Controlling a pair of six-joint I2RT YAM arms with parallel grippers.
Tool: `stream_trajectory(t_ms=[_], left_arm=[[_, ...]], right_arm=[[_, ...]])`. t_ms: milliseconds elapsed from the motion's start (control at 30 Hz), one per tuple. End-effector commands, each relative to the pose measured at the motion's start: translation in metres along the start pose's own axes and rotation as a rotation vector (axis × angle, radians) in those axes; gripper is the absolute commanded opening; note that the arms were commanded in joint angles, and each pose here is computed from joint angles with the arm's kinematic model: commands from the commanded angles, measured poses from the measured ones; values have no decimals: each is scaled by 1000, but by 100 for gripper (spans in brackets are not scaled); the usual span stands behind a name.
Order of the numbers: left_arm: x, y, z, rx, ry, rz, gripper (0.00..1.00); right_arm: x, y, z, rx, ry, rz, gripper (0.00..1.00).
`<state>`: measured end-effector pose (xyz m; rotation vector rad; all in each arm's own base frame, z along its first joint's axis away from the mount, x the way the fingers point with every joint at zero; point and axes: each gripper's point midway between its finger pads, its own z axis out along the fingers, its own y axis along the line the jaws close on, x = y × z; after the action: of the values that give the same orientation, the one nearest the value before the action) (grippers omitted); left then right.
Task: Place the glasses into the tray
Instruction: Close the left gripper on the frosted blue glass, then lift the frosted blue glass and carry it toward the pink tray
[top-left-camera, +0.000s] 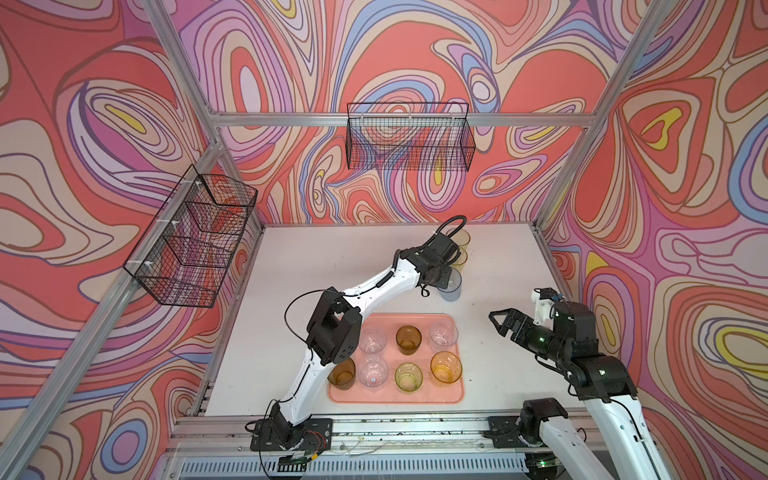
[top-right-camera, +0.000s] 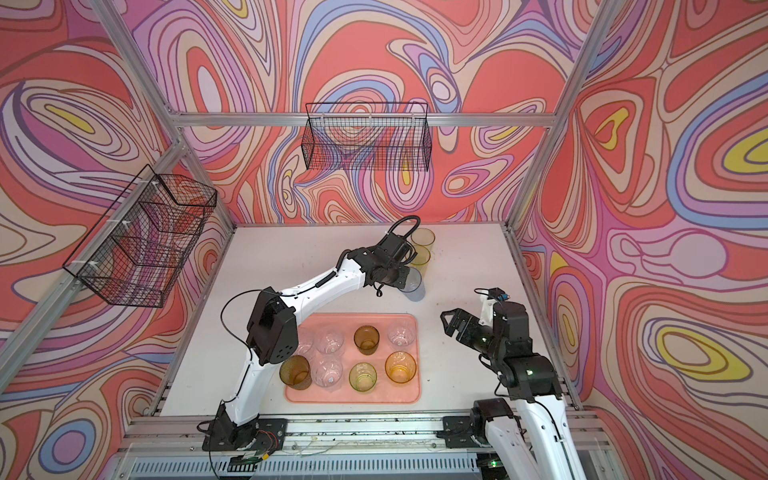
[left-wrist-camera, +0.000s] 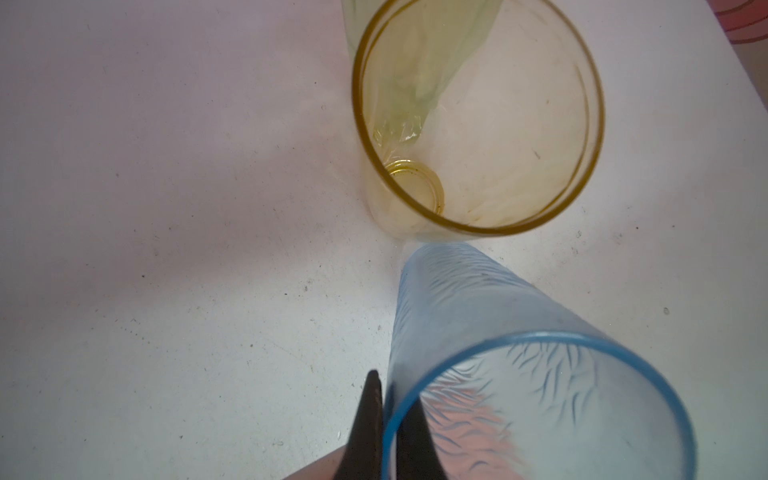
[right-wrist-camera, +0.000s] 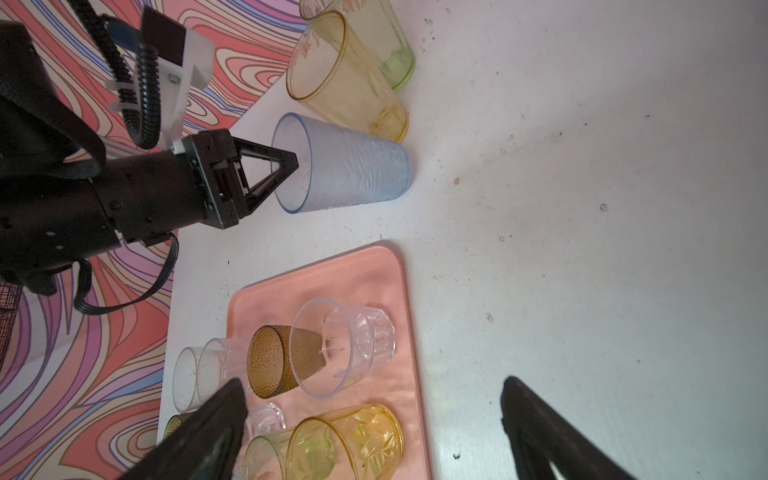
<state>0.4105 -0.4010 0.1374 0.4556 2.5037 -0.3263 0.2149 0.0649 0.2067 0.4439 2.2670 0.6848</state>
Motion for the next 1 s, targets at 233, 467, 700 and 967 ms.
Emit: stream_trajectory(t_ms=[233,467,700,967], left_arm=[[3,15,-35,-49,-8,46,0],[18,40,-89,-114,3,57,0],[33,62,-157,-143,-13,51,0],[67,119,-196,-298,90,82,0]], right_arm=[[-10,7,2,-16,-7,28,98],[-18,16,-3,-51,-42,33,98],[-18,34,4,-169,-36,26,98],[-16,31,4,-161,-38,-16,98]])
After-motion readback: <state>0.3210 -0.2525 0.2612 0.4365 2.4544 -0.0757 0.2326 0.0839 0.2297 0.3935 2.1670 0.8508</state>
